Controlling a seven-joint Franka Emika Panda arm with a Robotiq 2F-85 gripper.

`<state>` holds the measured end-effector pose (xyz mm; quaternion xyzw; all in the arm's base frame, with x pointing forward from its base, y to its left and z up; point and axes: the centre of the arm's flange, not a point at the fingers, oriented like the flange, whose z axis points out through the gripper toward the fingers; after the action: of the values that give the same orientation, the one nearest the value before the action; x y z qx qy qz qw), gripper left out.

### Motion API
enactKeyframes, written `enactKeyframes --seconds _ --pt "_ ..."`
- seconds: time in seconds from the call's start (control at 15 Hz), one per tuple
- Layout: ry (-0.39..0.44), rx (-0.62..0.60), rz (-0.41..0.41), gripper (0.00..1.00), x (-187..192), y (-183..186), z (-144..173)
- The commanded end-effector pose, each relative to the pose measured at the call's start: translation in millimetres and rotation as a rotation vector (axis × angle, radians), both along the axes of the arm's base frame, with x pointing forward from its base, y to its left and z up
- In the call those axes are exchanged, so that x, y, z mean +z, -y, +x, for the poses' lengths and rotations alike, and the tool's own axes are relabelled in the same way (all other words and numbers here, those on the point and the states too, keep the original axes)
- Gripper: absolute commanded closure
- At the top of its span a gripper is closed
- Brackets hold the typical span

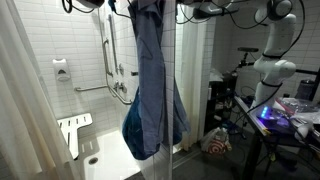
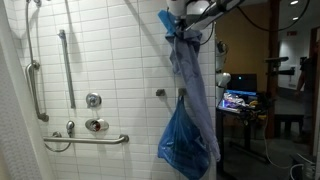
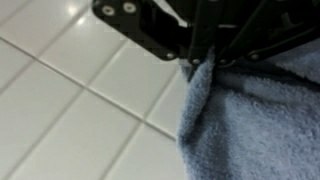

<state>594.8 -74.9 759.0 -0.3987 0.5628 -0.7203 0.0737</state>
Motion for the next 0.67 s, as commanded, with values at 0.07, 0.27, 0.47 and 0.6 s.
enactKeyframes --seconds 0.07,0.27,0.47,0.6 --pt "0.185 -0.063 -0.039 0.99 22 -21 -3" --pt "0.246 -0.04 -0.057 0.99 56 -34 -18" --pt "0.282 -0.025 -0.094 0.99 64 -45 -12" --pt "0.315 -0.032 -0.121 0.99 66 -47 -4"
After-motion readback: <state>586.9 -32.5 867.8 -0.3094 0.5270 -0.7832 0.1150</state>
